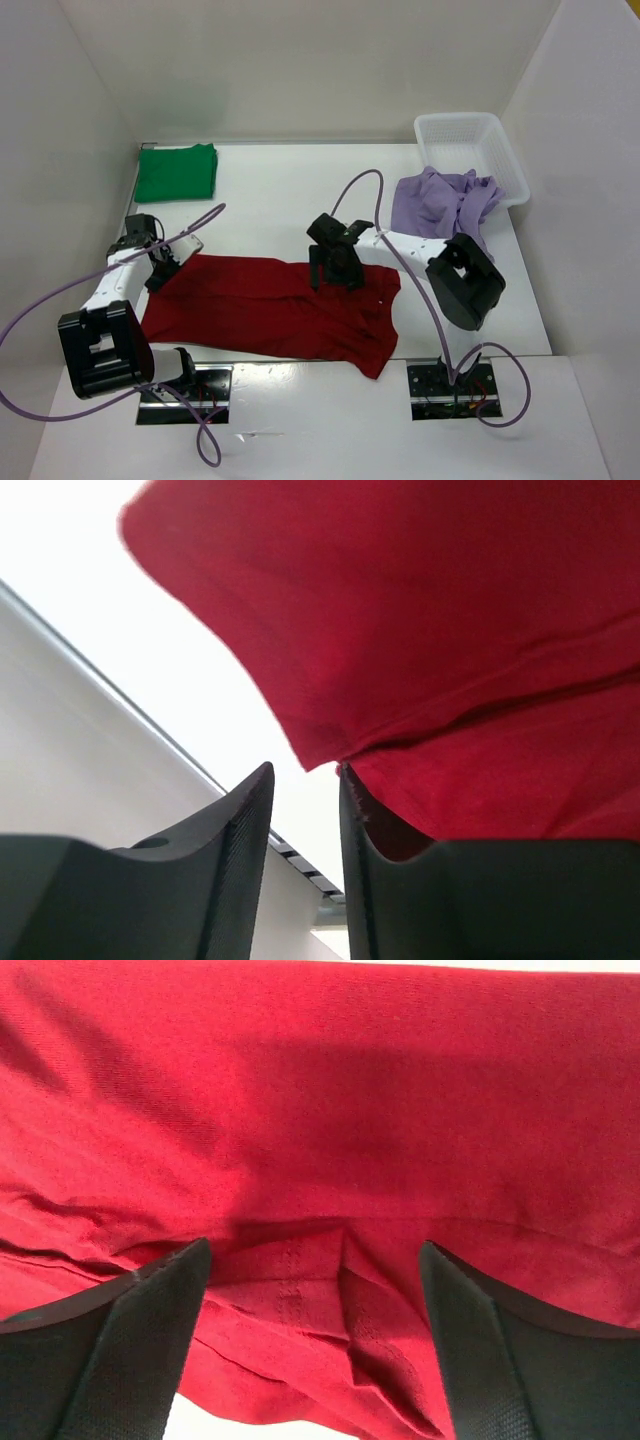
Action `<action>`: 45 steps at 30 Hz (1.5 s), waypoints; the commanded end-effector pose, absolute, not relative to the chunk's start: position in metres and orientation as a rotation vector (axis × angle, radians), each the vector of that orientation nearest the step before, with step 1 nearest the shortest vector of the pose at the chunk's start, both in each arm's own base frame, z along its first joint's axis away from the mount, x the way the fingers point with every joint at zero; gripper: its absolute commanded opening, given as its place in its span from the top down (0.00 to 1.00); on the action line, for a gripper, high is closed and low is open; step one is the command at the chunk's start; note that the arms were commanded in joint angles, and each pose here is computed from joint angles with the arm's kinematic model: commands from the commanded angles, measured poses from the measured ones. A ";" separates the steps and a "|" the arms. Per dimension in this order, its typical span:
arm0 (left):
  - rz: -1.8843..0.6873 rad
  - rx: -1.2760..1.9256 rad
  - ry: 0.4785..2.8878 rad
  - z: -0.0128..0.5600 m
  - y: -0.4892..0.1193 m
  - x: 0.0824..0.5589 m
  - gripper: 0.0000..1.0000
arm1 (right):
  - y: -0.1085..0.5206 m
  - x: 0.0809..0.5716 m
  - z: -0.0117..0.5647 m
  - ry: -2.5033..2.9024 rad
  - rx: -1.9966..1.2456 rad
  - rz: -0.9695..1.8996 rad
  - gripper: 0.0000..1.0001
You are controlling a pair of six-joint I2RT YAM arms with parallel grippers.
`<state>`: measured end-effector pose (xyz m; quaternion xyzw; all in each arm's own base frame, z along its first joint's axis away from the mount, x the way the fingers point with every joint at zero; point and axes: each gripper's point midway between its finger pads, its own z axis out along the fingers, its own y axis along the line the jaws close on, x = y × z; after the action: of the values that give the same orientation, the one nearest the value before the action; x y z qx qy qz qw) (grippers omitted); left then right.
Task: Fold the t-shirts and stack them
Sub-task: Fold the other side of the tshirt into a rectangle
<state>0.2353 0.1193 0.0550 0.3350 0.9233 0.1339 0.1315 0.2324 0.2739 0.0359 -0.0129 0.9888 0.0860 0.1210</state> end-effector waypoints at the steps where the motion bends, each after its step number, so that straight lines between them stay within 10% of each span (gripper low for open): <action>1: 0.430 0.837 2.614 0.081 0.124 0.257 0.60 | 0.296 0.247 0.051 2.805 -0.109 0.361 0.13; 13: 0.410 0.845 2.638 0.076 0.124 0.257 0.58 | 0.301 0.227 0.063 2.816 -0.059 0.531 0.88; 28: 0.401 0.836 2.649 0.074 0.123 0.256 0.58 | 0.333 0.134 0.084 2.933 -0.200 0.766 1.00; 33: 0.411 0.835 2.655 0.072 0.126 0.259 0.58 | 0.344 0.121 0.086 2.953 -0.286 0.769 0.44; 45: 0.289 0.528 2.549 0.094 0.137 0.329 0.39 | 0.218 0.242 0.140 2.637 0.277 0.443 0.00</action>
<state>0.2951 0.1361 0.0876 0.2403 0.9396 0.1295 0.2065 0.1961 0.2884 0.1444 0.0051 0.9541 0.2472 0.1688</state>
